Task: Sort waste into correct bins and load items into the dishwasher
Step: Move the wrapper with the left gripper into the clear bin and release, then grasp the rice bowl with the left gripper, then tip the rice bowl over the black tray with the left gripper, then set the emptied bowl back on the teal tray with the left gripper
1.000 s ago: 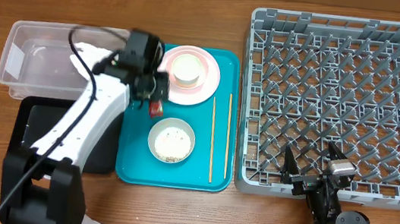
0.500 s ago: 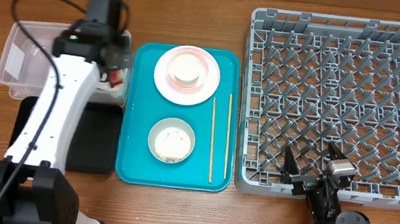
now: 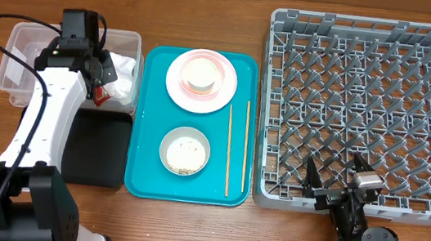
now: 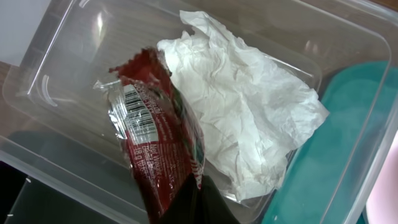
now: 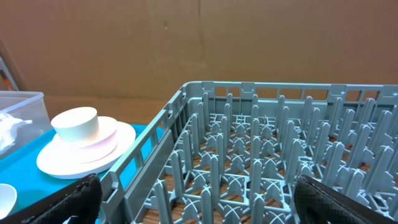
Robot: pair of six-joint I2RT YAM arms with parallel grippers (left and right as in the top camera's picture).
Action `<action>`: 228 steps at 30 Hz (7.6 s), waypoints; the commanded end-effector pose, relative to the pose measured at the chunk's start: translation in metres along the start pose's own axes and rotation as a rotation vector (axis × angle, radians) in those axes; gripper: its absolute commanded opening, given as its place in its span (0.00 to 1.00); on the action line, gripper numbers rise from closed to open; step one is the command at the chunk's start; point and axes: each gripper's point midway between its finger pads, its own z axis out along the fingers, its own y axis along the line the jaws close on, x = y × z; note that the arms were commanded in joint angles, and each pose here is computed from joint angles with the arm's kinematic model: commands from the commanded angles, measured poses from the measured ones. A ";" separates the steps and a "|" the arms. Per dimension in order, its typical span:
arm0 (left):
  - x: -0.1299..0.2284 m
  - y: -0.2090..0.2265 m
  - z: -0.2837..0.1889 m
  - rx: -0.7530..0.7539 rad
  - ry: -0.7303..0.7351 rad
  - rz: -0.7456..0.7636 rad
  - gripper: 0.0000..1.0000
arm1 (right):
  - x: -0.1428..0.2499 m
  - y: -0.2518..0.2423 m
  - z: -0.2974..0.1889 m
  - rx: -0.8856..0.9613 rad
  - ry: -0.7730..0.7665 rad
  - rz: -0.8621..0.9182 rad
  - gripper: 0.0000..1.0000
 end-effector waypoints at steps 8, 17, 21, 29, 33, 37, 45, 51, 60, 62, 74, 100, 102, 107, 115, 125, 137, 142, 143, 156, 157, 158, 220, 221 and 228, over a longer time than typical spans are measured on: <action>-0.004 0.005 0.001 -0.022 -0.020 -0.009 0.07 | 0.001 -0.002 0.000 0.007 -0.006 0.000 1.00; -0.009 0.002 0.010 -0.020 -0.053 -0.016 0.11 | 0.001 -0.002 0.000 0.007 -0.006 0.000 1.00; -0.017 0.000 0.009 -0.008 -0.087 -0.023 0.63 | 0.001 -0.002 0.000 0.007 -0.006 0.000 1.00; -0.019 -0.019 -0.015 0.094 -0.071 -0.009 0.70 | 0.001 -0.002 0.000 0.007 -0.006 0.000 1.00; 0.002 -0.056 -0.051 0.307 0.018 0.027 0.59 | 0.001 -0.002 0.000 0.007 -0.006 0.000 1.00; 0.036 -0.095 -0.090 0.498 0.111 0.095 0.55 | 0.001 -0.002 0.000 0.007 -0.006 0.000 1.00; 0.131 -0.145 -0.114 0.484 0.296 0.368 0.46 | 0.001 -0.002 0.000 0.007 -0.006 0.000 1.00; 0.200 -0.177 -0.104 0.424 0.336 0.532 0.41 | 0.001 -0.002 0.000 0.007 -0.006 0.000 1.00; 0.254 -0.195 -0.074 0.339 0.376 0.650 0.41 | 0.001 -0.002 0.000 0.007 -0.006 0.000 1.00; 0.254 -0.192 -0.067 0.309 0.374 0.656 0.40 | 0.001 -0.002 0.000 0.007 -0.006 0.000 1.00; 0.264 -0.186 -0.046 0.227 0.405 0.676 0.32 | 0.001 -0.002 0.000 0.007 -0.006 0.000 1.00; 0.195 -0.149 -0.131 0.545 0.441 0.460 0.04 | 0.001 -0.002 0.000 0.007 -0.006 0.000 1.00; 0.181 -0.132 -0.136 0.569 0.438 0.409 0.04 | 0.001 -0.002 0.000 0.007 -0.006 0.000 1.00; 0.142 -0.067 -0.129 0.551 0.408 0.251 0.04 | 0.001 -0.002 0.000 0.007 -0.006 0.000 1.00; 0.106 -0.011 -0.121 0.717 0.349 0.022 0.04 | 0.001 -0.002 0.000 0.007 -0.006 0.000 1.00; 0.076 0.028 -0.118 0.935 0.153 -0.204 0.04 | 0.001 -0.002 0.000 0.007 -0.006 0.000 1.00; 0.075 0.049 -0.097 1.146 -0.082 -0.336 0.04 | 0.001 -0.002 0.000 0.007 -0.006 0.000 1.00; 0.079 0.065 -0.085 1.131 -0.090 -0.409 0.04 | 0.001 -0.002 0.000 0.007 -0.006 0.000 1.00; 0.080 0.066 -0.084 1.142 -0.088 -0.421 0.04 | 0.001 -0.002 0.000 0.007 -0.006 0.000 1.00; 0.067 0.067 -0.077 1.425 -0.043 -0.630 0.04 | 0.001 -0.002 0.000 0.007 -0.006 0.000 1.00; 0.068 0.066 -0.076 1.425 -0.044 -0.630 0.04 | 0.001 -0.002 0.000 0.007 -0.006 0.000 1.00; 0.068 0.066 -0.076 1.424 -0.047 -0.627 0.04 | 0.001 -0.002 0.000 0.007 -0.006 0.000 1.00; 0.224 -0.146 -0.091 0.334 0.278 0.467 0.04 | 0.001 -0.003 0.000 0.011 -0.006 0.000 1.00; 0.228 -0.147 -0.086 0.309 0.281 0.484 0.04 | 0.001 -0.003 0.000 0.011 -0.006 0.000 1.00; 0.236 -0.143 -0.058 0.209 0.310 0.500 0.04 | 0.001 -0.003 0.000 0.011 -0.006 0.000 1.00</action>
